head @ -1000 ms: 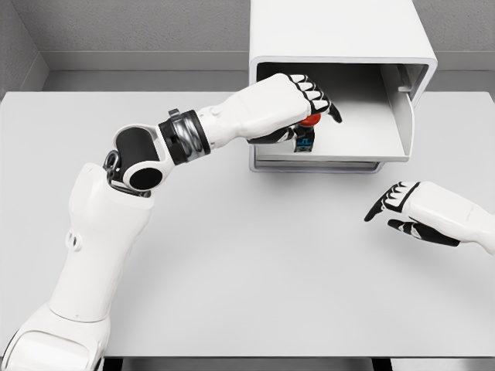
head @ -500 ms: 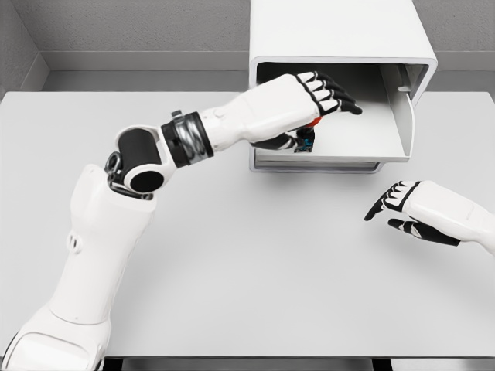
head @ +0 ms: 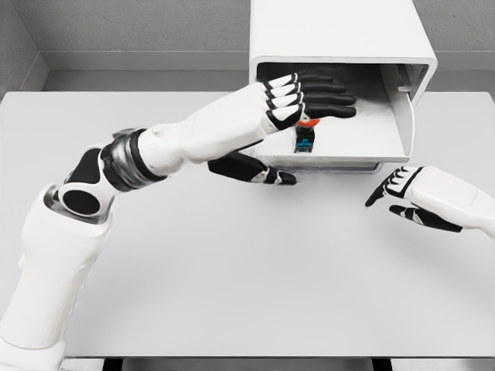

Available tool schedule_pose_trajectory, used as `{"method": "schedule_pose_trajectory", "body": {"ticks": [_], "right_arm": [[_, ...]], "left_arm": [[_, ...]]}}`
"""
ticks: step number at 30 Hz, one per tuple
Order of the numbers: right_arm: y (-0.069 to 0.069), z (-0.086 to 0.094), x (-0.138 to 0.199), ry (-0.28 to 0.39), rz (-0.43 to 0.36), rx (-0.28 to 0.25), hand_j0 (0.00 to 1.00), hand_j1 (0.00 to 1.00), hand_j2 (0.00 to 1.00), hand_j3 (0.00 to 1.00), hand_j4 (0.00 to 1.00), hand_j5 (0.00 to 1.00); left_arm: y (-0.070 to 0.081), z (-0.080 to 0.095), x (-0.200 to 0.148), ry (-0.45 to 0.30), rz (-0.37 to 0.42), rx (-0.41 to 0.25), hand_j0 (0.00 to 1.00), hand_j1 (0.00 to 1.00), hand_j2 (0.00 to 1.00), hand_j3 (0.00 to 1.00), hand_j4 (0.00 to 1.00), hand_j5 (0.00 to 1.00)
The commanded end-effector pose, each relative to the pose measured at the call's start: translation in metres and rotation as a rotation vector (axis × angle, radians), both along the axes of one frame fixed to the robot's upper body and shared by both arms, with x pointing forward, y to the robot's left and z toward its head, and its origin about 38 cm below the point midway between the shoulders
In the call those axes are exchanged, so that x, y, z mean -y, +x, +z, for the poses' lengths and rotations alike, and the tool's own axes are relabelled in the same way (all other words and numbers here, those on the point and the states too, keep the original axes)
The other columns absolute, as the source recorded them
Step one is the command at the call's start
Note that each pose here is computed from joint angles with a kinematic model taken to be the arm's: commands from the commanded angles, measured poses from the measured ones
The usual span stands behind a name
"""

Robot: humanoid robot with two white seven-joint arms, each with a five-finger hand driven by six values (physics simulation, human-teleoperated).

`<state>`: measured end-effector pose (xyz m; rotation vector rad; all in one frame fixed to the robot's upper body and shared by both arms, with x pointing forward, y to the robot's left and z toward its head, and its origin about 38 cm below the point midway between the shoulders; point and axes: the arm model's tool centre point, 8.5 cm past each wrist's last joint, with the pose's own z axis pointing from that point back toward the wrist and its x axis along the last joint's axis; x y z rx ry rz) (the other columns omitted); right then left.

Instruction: Slide open multi-storey tabletop storage cabinets and put open load switch and slide close multi-storey tabletop storage cabinets

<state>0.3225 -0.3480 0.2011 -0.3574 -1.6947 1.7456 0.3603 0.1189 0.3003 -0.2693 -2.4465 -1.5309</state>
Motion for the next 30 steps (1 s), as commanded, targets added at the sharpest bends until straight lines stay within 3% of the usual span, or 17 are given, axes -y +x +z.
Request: {"method": "schedule_pose_trajectory", "body": {"ticks": [1,4,6,8,9,10,12,14,15,30], "right_arm": [[0.000,0.000,0.000,0.006,-0.001,-0.002,0.60,0.60,0.60,0.60,0.60,0.60],[0.005,0.004,-0.005,0.019,0.003,0.023,0.61,0.61,0.61,0.61,0.61,0.61],[0.006,0.003,-0.011,0.024,0.009,0.032,0.62,0.62,0.62,0.62,0.62,0.62],[0.009,0.003,-0.015,0.022,0.023,0.034,0.62,0.62,0.62,0.62,0.62,0.62],[0.010,0.003,-0.017,0.023,0.029,0.033,0.62,0.62,0.62,0.62,0.62,0.62],[0.009,0.001,-0.019,0.023,0.035,0.027,0.62,0.62,0.62,0.62,0.62,0.62],[0.011,0.001,-0.022,0.031,0.036,0.032,0.62,0.62,0.62,0.62,0.62,0.62],[0.014,-0.001,-0.029,0.032,0.051,0.034,0.62,0.62,0.62,0.62,0.62,0.62],[0.014,-0.001,-0.030,0.032,0.053,0.033,0.62,0.62,0.62,0.62,0.62,0.62],[0.048,-0.016,-0.045,0.027,0.057,-0.012,0.62,0.62,0.62,0.62,0.62,0.62]], "left_arm": [[0.002,0.006,-0.057,-0.019,-0.007,-0.087,1.00,1.00,1.00,1.00,1.00,1.00],[-0.003,-0.016,-0.119,0.010,0.111,-0.181,1.00,1.00,1.00,1.00,1.00,1.00],[-0.012,-0.028,-0.154,-0.017,0.215,-0.217,1.00,1.00,1.00,1.00,1.00,1.00],[-0.016,-0.040,-0.172,-0.036,0.266,-0.253,1.00,1.00,1.00,1.00,1.00,1.00],[-0.012,-0.050,-0.186,-0.042,0.311,-0.288,1.00,1.00,1.00,1.00,1.00,1.00],[-0.004,-0.074,-0.206,-0.047,0.378,-0.368,1.00,1.00,1.00,1.00,1.00,1.00],[0.002,-0.093,-0.219,-0.035,0.427,-0.424,1.00,1.00,1.00,1.00,1.00,1.00],[0.006,-0.109,-0.226,0.057,0.488,-0.431,1.00,1.00,1.00,1.00,1.00,1.00],[0.007,-0.114,-0.231,0.062,0.505,-0.447,1.00,1.00,1.00,1.00,1.00,1.00],[0.008,-0.130,-0.241,0.081,0.548,-0.485,1.00,1.00,1.00,1.00,1.00,1.00]]}}
